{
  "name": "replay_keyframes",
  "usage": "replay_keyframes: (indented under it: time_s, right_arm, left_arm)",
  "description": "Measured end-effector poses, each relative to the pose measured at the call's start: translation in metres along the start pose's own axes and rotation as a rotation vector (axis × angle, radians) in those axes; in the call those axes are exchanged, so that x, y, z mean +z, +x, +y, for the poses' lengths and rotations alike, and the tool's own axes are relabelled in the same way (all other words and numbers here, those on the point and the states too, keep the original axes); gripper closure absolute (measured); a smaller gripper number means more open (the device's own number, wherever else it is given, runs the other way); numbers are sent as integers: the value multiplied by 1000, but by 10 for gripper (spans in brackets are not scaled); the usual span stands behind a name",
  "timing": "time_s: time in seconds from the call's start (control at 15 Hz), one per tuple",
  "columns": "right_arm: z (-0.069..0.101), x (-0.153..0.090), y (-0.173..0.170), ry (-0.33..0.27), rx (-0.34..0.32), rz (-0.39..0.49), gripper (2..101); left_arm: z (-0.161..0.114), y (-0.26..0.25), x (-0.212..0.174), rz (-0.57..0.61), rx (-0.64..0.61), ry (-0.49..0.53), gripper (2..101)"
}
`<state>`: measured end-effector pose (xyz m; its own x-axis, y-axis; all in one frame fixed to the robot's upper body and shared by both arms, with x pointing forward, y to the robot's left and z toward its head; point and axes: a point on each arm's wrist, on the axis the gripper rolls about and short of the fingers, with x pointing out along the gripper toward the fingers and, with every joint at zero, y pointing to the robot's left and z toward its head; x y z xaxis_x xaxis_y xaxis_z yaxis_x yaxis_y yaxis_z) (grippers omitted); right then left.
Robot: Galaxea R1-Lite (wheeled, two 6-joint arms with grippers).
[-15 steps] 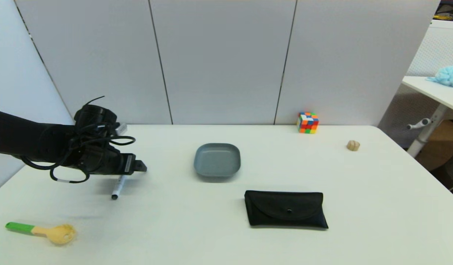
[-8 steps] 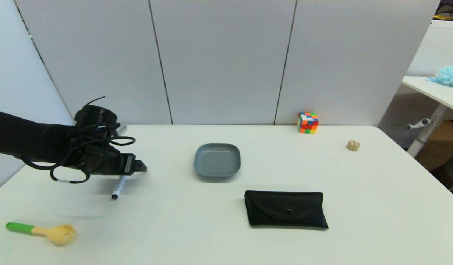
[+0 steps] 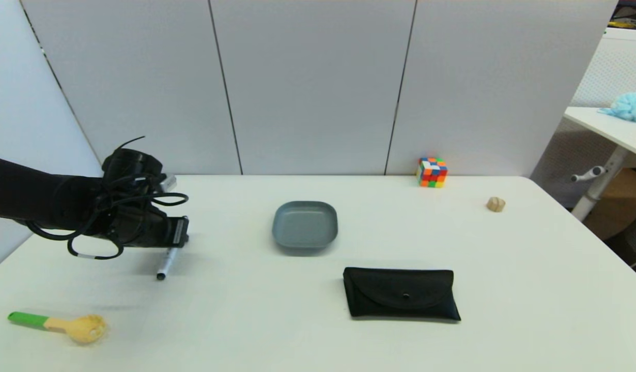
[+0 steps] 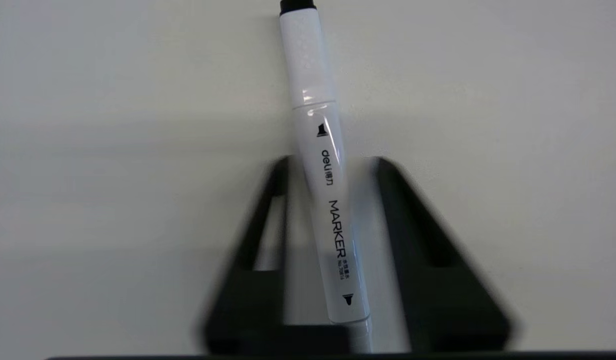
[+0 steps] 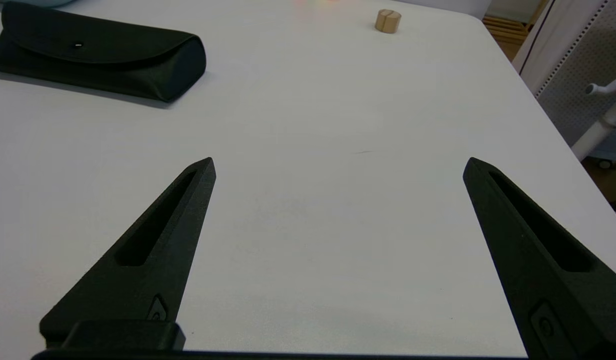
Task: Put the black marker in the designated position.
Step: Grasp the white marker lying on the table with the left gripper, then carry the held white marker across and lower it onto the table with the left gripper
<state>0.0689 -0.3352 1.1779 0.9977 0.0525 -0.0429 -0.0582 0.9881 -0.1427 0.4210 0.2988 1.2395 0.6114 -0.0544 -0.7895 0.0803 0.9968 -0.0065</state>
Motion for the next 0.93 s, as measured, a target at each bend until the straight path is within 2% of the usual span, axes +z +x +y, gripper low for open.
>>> replay_keyframes:
  time_s: [0.07, 0.4, 0.53, 0.73, 0.93]
  right_arm:
    - [0, 0, 0, 0, 0, 1, 43]
    - [0, 0, 0, 0, 0, 0, 43]
    - [0, 0, 0, 0, 0, 0, 43]
    - [0, 0, 0, -1, 0, 0, 43]
    - [0, 0, 0, 0, 0, 0, 43]
  left_arm:
    - [0, -1, 0, -2, -1, 0, 926]
    - [-7, -10, 7, -41, -14, 19, 914]
    - [-16, -20, 21, -107, -34, 48, 914]
    - [-39, -41, 54, -244, -77, 138, 914]
    - [-66, -57, 87, -364, -111, 294, 914]
